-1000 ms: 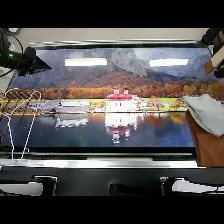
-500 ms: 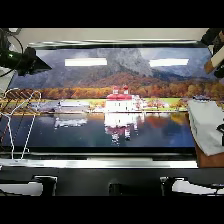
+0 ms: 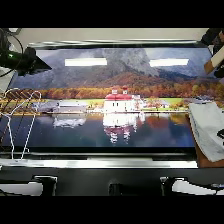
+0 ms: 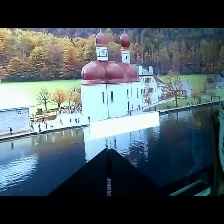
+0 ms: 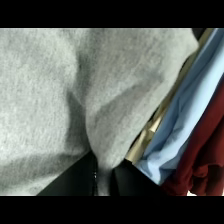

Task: Fold the clothes and pants, and hang the long-sleeved shirts on hangers.

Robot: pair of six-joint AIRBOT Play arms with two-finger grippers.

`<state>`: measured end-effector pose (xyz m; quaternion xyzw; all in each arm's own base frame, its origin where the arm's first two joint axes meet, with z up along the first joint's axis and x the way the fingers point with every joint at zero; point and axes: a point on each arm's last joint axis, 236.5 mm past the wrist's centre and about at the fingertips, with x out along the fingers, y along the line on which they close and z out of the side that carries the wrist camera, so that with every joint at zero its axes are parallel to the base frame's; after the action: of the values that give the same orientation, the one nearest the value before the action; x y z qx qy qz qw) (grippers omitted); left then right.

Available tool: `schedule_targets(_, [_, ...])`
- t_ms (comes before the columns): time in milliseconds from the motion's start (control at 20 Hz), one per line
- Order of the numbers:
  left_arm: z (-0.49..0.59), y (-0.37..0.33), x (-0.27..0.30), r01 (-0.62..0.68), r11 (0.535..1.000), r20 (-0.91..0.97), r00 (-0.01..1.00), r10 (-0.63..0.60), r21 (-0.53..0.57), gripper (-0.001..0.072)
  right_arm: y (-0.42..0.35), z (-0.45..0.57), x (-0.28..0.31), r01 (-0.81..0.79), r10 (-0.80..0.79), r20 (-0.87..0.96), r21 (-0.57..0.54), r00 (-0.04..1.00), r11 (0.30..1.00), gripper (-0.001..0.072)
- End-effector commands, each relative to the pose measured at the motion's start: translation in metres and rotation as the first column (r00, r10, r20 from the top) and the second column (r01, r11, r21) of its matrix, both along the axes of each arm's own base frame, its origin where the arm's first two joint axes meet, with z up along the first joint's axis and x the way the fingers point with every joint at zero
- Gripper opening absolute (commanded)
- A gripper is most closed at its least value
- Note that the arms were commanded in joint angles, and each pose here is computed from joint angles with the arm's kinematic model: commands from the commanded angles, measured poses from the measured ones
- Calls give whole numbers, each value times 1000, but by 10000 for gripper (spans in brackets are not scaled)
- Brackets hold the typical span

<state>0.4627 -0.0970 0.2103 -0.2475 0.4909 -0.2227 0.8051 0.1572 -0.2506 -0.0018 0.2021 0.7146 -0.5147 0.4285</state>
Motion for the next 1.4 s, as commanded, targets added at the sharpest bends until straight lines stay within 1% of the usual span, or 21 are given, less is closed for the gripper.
schedule_targets(0, [0,-1,0,1,1000,0,1000,-1,0,16,-4,0,1,0,0,7,-24,1000,1000,31])
schedule_targets(200, [0,-3,0,6,1000,0,1000,-6,0,15,4,-11,-12,-3,3,-44,10,999,1000,33])
schedule_targets(250, [0,-3,0,7,1000,0,1000,-7,0,16,5,-14,-16,-6,7,-58,13,998,1000,65])
schedule_targets(350, [0,-4,-1,8,1000,0,1000,-8,0,16,0,-13,-22,-17,16,-87,-10,996,1000,274])
schedule_targets(450, [0,-4,-1,8,1000,0,1000,-8,0,15,-15,-3,-28,-42,31,-131,-79,991,996,385])
schedule_targets(550, [0,-4,-1,8,1000,0,1000,-8,0,15,-32,10,-35,-73,45,-183,-151,982,986,386])
schedule_targets(600, [0,-4,-1,13,1000,4,1000,-13,3,16,-36,14,-34,-81,50,-181,-170,982,982,386])
schedule_targets(650, [0,-4,-1,20,1000,11,1000,-20,8,15,-39,15,-27,-87,63,-136,-184,989,979,385])
schedule_targets(700, [-1,-4,-1,30,999,19,999,-30,14,16,-42,16,-11,-109,99,-57,-193,993,975,385])
schedule_targets(750, [-1,-3,0,42,999,31,999,-43,28,15,-43,18,14,-140,155,61,-198,986,970,377])
schedule_targets(800, [-7,3,1,45,996,38,998,-47,71,15,-41,24,46,-206,244,186,-200,952,958,327])
schedule_targets(850, [-15,14,3,30,990,32,999,-34,135,15,-32,35,85,-286,345,322,-215,882,934,243])
schedule_targets(900, [-26,29,5,2,976,20,1000,-7,218,15,-17,49,124,-364,435,438,-240,786,900,207])
schedule_targets(950, [-38,46,6,-25,950,7,1000,24,311,15,8,64,161,-427,497,541,-261,678,866,207])
schedule_targets(1000, [-50,60,5,-35,920,-11,999,43,390,15,40,74,189,-474,523,616,-261,589,841,207])
schedule_targets(1050, [-61,67,3,-35,901,-34,998,55,432,15,80,78,210,-526,526,675,-235,517,818,185])
schedule_targets(1100, [-72,69,-1,-24,893,-63,996,59,449,15,122,76,223,-582,511,720,-183,470,792,130])
schedule_targets(1200, [-94,66,-15,13,891,-129,990,51,454,15,213,73,235,-705,476,786,-73,394,705,115])
schedule_targets(1250, [-104,66,-23,30,888,-153,987,45,459,15,255,73,236,-764,475,805,-41,356,644,39])
schedule_targets(1350, [-114,67,-32,36,881,-154,987,42,473,15,313,73,229,-851,509,810,-24,291,525,33])
